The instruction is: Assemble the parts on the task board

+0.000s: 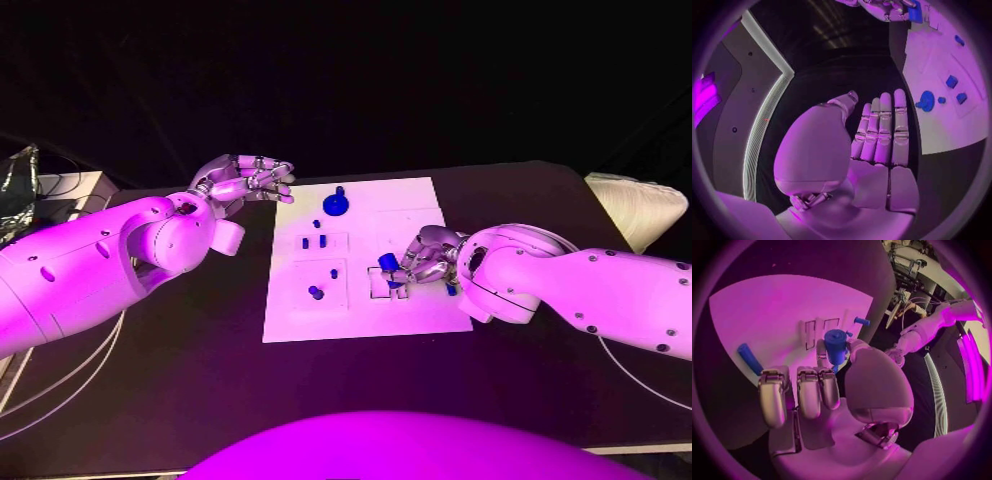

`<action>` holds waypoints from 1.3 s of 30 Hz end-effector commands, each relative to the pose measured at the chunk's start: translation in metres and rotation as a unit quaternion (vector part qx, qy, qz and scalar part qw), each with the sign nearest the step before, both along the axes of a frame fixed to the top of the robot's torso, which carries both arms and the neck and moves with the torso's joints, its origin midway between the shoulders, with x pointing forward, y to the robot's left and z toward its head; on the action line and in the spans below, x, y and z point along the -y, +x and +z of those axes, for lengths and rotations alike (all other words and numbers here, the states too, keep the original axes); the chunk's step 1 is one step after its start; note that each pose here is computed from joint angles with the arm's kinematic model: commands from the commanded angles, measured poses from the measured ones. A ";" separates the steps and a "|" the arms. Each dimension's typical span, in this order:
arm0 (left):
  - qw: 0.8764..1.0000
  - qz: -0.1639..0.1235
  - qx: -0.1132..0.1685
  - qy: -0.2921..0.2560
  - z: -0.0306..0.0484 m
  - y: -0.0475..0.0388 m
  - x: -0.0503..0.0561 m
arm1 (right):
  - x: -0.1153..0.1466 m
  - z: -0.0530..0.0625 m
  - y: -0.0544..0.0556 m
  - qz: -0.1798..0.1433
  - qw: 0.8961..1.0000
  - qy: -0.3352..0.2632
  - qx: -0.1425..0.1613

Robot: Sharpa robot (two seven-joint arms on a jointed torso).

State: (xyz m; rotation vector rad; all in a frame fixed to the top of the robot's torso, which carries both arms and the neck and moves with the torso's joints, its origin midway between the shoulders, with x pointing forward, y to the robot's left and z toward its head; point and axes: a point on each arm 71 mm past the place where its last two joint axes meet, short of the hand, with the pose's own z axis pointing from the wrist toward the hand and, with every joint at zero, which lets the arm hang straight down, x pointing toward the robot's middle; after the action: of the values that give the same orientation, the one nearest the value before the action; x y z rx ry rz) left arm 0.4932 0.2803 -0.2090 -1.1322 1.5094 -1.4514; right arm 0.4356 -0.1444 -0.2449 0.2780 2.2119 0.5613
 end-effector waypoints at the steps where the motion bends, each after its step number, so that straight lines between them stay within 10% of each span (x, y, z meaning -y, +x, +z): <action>1: 1.000 -0.010 0.002 -0.004 0.0009 -0.0010 0.002 | -0.003 -0.006 0.000 0.011 1.000 -0.009 -0.017; 39: 1.000 -0.009 0.001 -0.002 0.0010 -0.0014 0.001 | -0.014 -0.018 0.009 0.030 0.998 -0.047 -0.001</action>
State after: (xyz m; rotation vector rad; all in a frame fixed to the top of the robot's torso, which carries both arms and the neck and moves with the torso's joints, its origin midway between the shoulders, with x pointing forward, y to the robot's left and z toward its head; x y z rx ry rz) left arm 0.4924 0.2811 -0.2086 -1.1321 1.5138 -1.4503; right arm 0.4450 -0.1306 -0.2608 0.1889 2.2432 0.5053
